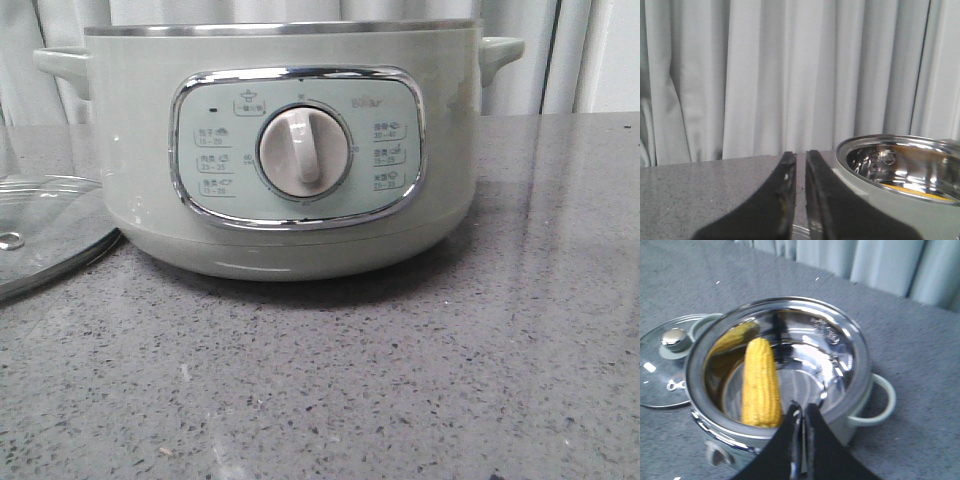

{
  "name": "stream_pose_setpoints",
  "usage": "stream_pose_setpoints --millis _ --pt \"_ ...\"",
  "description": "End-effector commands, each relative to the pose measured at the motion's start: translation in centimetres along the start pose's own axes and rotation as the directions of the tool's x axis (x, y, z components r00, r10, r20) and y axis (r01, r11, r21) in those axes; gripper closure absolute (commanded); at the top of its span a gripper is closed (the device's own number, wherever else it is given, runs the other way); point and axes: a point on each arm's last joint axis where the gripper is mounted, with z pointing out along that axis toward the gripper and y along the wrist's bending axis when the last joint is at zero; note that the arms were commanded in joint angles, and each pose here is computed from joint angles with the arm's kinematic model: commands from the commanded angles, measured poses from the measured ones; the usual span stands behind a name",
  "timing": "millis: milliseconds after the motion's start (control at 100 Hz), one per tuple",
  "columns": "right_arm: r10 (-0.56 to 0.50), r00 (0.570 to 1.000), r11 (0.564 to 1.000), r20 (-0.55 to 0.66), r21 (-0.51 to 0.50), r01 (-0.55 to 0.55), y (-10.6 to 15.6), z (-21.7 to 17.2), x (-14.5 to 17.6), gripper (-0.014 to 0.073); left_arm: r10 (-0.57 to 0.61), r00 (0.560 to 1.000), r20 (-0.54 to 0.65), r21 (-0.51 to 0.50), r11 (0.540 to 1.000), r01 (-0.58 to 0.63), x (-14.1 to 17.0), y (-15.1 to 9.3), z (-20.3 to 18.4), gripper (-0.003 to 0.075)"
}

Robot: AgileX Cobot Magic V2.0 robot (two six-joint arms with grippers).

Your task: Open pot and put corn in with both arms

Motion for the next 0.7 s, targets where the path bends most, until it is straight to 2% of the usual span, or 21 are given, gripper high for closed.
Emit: stream_pose_setpoints --millis 0,270,400,540,690 --pt "-0.073 0.980 0.996 0.184 0.071 0.061 -0.3 -1.8 1.2 0.0659 0.002 0.998 0.062 0.011 1.000 -0.003 -1.3 -0.2 -1.1 0.0741" --pt "-0.116 0.909 0.990 0.400 0.125 0.071 0.2 -4.6 10.9 0.0659 0.008 0.997 0.072 0.046 0.999 -0.011 -0.9 -0.5 -3.6 0.0741" --pt "-0.121 0.887 0.989 0.446 0.134 0.067 0.4 -5.0 14.9 0.0659 0.009 0.999 0.036 0.051 0.999 -0.011 -0.4 -0.5 -3.5 0.0741" --pt "-0.125 0.867 0.988 0.483 0.139 0.065 0.6 -5.6 17.6 0.0659 0.006 1.000 0.019 0.054 0.998 -0.007 -0.2 -0.6 -3.5 0.0741" --pt "-0.127 0.853 0.988 0.507 0.142 0.063 0.7 -5.9 18.8 0.0659 0.006 1.000 0.015 0.055 0.998 -0.007 -0.1 -0.6 -3.4 0.0741"
